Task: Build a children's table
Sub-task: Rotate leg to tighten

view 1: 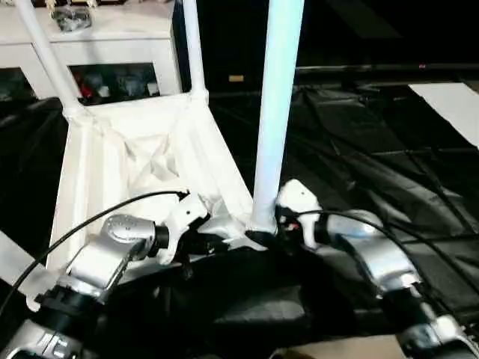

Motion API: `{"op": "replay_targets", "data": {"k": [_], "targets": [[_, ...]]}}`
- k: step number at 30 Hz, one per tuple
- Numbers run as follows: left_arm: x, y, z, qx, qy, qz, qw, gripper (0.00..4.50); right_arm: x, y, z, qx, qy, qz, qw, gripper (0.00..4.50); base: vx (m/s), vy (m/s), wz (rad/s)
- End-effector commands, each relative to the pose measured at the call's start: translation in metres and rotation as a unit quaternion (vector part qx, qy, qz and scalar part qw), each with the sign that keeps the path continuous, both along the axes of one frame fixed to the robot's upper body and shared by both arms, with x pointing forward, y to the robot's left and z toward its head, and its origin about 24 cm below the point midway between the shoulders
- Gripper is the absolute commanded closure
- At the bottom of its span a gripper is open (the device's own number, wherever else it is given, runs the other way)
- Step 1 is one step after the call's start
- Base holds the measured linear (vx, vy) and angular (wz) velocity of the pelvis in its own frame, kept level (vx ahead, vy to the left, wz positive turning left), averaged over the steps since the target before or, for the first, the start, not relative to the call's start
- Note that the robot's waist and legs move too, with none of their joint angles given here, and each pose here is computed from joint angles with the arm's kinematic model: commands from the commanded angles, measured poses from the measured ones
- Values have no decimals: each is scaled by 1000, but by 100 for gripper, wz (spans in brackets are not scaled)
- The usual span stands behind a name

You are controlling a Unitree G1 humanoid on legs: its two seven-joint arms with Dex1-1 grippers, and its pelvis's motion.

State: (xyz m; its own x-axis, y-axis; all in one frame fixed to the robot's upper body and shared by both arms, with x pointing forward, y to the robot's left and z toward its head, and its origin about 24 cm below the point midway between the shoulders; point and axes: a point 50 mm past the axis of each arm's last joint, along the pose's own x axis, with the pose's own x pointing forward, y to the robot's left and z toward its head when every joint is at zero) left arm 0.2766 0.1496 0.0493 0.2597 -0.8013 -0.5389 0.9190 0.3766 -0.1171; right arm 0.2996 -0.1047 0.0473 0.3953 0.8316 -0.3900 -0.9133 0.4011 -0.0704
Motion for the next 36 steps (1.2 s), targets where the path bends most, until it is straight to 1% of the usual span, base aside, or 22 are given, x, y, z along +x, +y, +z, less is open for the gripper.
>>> {"op": "replay_targets", "data": {"k": [1, 3, 5, 8, 13, 14, 16, 17, 18, 19, 21, 22, 24, 25, 27, 28, 29, 32, 33, 34, 35, 36], "targets": [[-2, -5, -3, -11, 11, -11, 1000, 450, 7, -3, 5, -5, -12, -9, 1000, 118, 0, 0, 0], [-2, -4, -3, -10, 11, -10, 1000, 450, 8, -3, 5, -4, -11, -8, 1000, 131, 0, 0, 0], [-2, -3, -3, -10, 11, -7, 1000, 450, 9, -2, 4, -3, -8, -7, 1000, 161, 0, 0, 0], [-1, -3, -3, -10, 12, -6, 1000, 450, 9, -2, 4, -3, -7, -7, 1000, 169, 0, 0, 0], [3, -6, -4, -15, 1, 14, 1000, 450, 10, -2, -3, 1, 0, -31, 1000, 176, 0, 0, 0], [7, -10, -5, -14, -8, 29, 999, 450, 12, -1, -7, 4, 5, -59, 998, 176, 0, 0, 0], [18, -25, -7, -10, -29, 74, 997, 450, 12, 10, -20, 8, 17, -114, 993, 176, 0, 0, 0], [18, -25, -7, -9, -29, 75, 997, 450, 12, 10, -20, 9, 18, -115, 993, 176, 0, 0, 0], [26, -36, -7, -5, -40, 106, 994, 450, 11, 20, -27, 7, 24, -145, 989, 176, 0, 0, 0], [26, -36, -7, -5, -40, 106, 994, 450, 11, 20, -27, 7, 24, -145, 989, 176, 0, 0, 0], [33, -49, -7, -5, -50, 130, 990, 450, 13, 31, -32, 0, 29, -176, 984, 177, 0, 0, 0], [36, -64, -6, -10, -54, 138, 989, 450, 14, 42, -34, -13, 29, -187, 982, 177, 0, 0, 0], [34, -72, -5, -15, -55, 117, 992, 450, 16, 43, -31, -10, 21, -178, 984, 177, 0, 0, 0], [32, -74, -5, -16, -55, 107, 993, 450, 18, 42, -28, 3, 21, -183, 983, 177, 0, 0, 0], [29, -74, -5, -17, -54, 87, 995, 450, 21, 39, -21, 46, 32, -185, 981, 177, 0, 0, 0], [29, -73, -5, -17, -54, 86, 995, 450, 21, 39, -20, 49, 32, -184, 981, 122, 0, 0, 0], [27, -66, -5, -21, -57, 71, 996, 450, 21, 33, -14, 58, 29, -162, 985, 108, 0, 0, 0], [26, -62, -5, -22, -57, 63, 996, 450, 21, 29, -11, 61, 26, -151, 986, 101, 0, 0, 0], [25, -61, -4, -27, -60, 53, 996, 450, 21, 27, -10, 59, 23, -144, 988, 72, 0, 0, 0], [22, -55, -1, -41, -61, 34, 997, 450, 18, 20, -6, 43, 10, -101, 994, 64, 0, 0, 0], [20, -52, 0, -50, -59, 23, 997, 450, 15, 15, -4, 33, 2, -71, 997, 64, 0, 0, 0], [20, -52, 0, -50, -59, 23, 997, 450, 15, 15, -4, 33, 2, -71, 997, 64, 0, 0, 0]]}}
